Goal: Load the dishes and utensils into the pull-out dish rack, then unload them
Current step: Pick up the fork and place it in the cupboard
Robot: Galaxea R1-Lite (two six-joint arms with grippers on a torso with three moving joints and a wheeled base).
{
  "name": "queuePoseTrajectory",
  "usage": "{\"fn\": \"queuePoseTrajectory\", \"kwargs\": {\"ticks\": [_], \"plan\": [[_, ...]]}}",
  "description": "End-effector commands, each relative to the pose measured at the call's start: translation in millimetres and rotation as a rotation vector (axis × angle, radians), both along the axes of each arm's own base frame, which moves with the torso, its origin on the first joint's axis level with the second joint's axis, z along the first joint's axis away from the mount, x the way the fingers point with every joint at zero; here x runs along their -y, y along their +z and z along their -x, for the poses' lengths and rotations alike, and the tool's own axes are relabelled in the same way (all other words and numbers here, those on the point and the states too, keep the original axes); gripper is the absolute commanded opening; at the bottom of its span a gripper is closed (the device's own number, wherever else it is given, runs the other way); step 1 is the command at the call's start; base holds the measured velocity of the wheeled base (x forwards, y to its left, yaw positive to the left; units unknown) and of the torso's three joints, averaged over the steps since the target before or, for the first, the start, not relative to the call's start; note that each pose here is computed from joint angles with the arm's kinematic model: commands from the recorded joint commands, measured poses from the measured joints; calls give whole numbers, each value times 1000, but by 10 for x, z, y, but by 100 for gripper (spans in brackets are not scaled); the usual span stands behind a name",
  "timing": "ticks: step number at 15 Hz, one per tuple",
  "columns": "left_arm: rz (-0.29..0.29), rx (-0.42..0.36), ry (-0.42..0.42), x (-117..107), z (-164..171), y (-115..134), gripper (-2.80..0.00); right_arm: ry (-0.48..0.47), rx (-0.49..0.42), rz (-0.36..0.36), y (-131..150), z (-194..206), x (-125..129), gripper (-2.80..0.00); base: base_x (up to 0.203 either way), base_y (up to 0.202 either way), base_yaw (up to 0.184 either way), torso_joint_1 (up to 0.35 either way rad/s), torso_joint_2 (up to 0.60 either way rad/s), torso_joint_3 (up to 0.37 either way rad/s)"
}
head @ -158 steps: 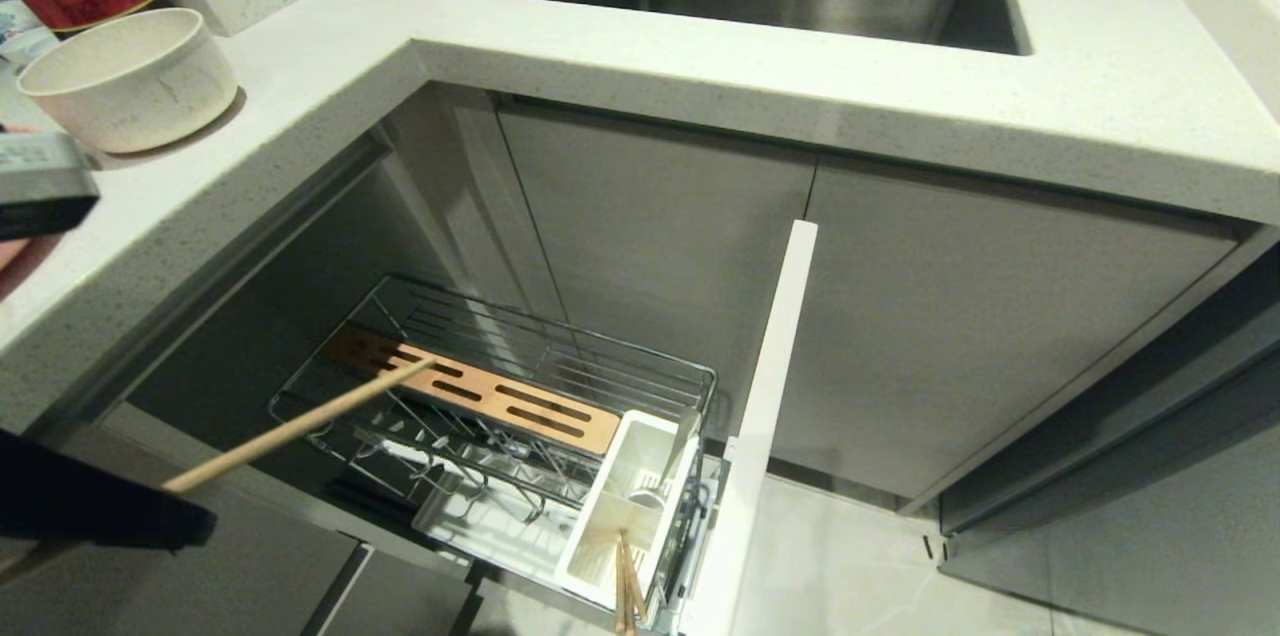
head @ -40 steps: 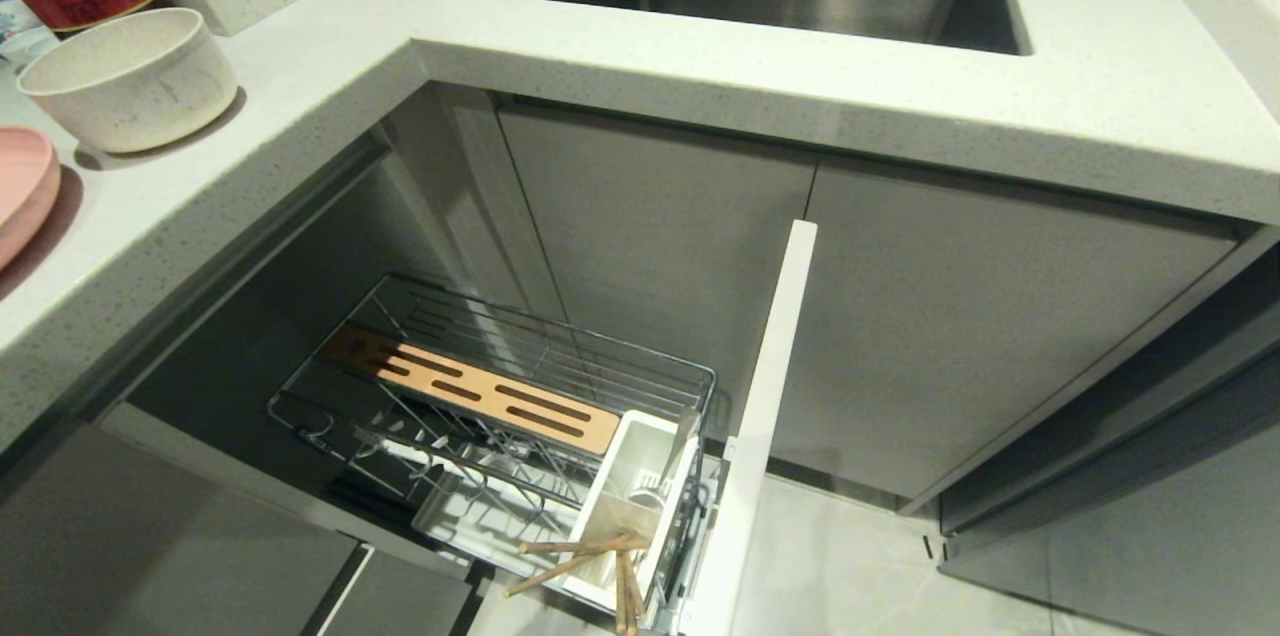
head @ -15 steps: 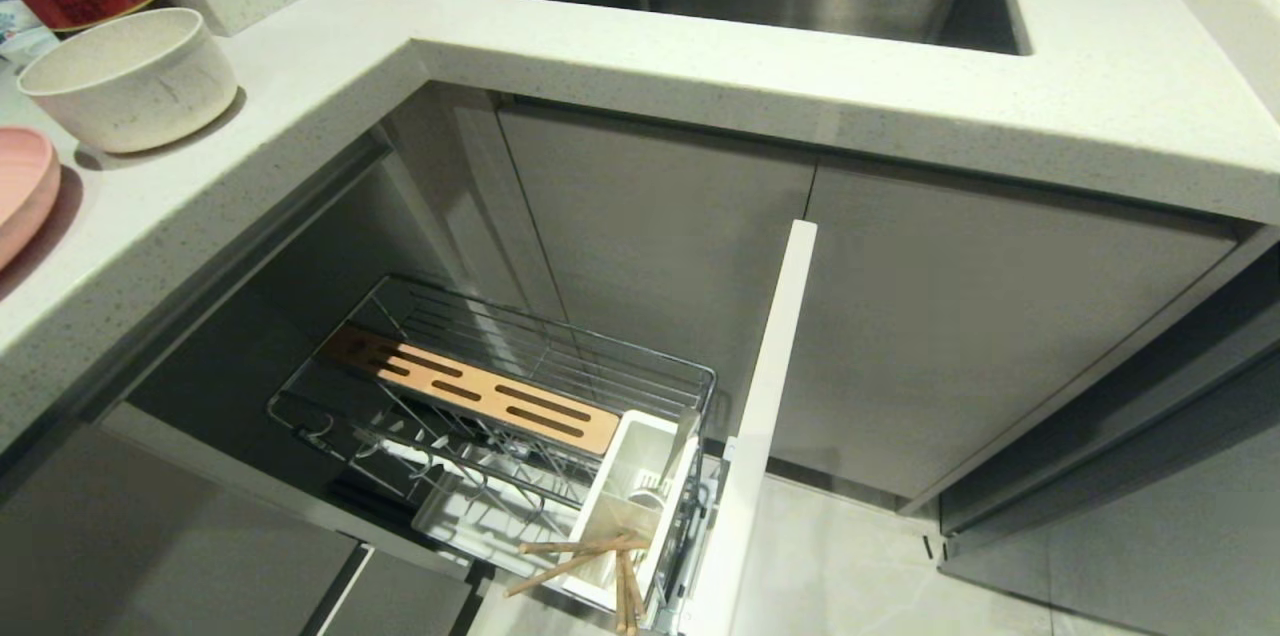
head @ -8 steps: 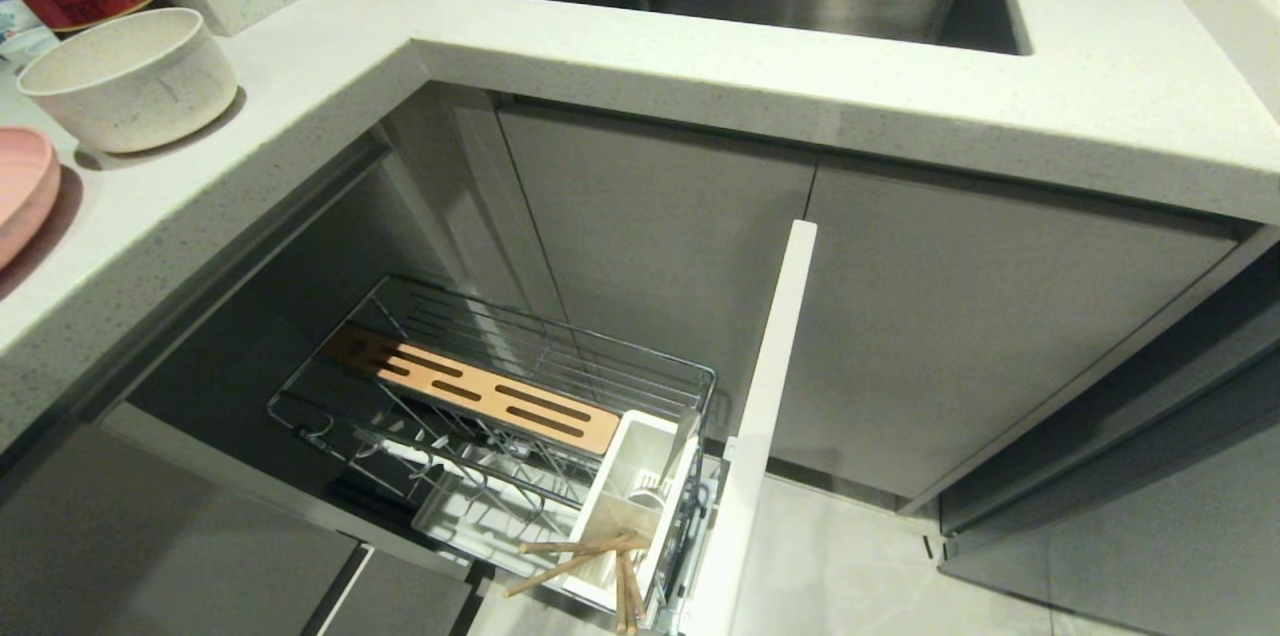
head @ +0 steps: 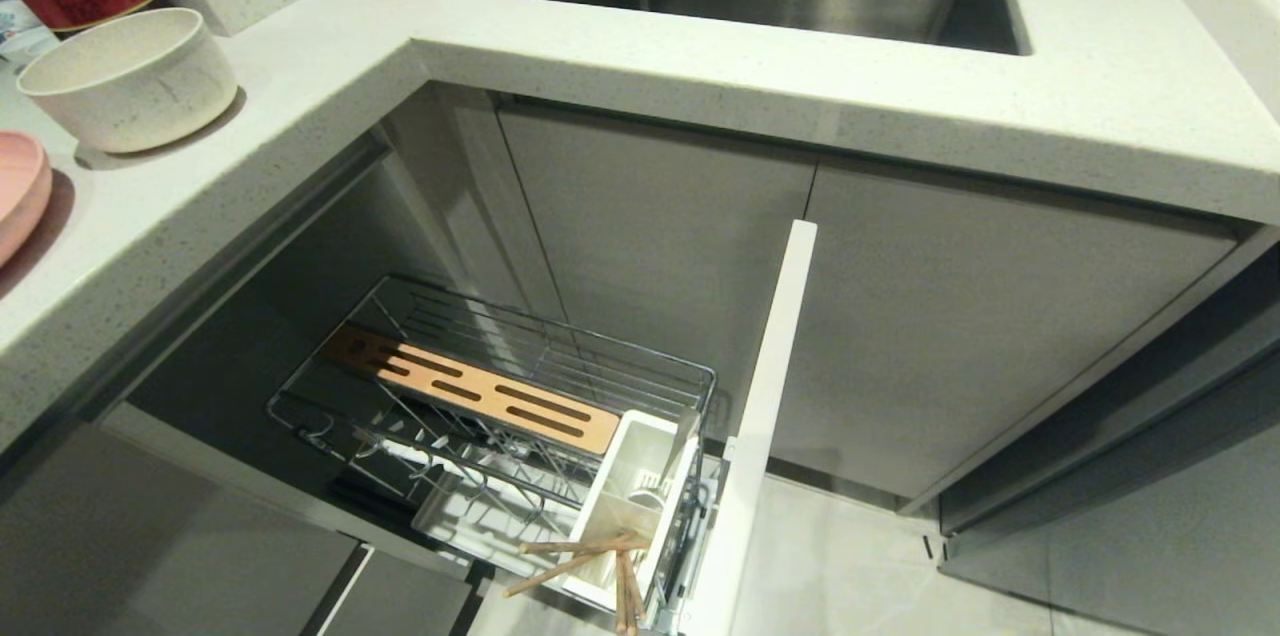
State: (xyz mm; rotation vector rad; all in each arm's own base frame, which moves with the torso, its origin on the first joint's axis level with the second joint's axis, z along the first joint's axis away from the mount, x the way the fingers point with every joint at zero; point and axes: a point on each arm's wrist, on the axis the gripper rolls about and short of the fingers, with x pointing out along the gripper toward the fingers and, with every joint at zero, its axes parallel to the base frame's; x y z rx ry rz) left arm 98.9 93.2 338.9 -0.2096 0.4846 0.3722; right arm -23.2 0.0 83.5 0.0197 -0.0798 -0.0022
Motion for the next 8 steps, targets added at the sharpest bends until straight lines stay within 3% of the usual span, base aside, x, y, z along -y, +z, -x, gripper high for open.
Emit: {"fn": "queuePoseTrajectory", "kwargs": {"ticks": [1, 8], "plan": [[3, -3, -2, -2, -1, -5, -280, 1, -26, 0, -71, -22, 0, -280, 0, 0, 0, 0, 0, 0], [0, -1, -1, 7, 7, 0, -280, 0, -26, 0, -72, -22, 0, -280, 0, 0, 0, 0, 0, 0]]}}
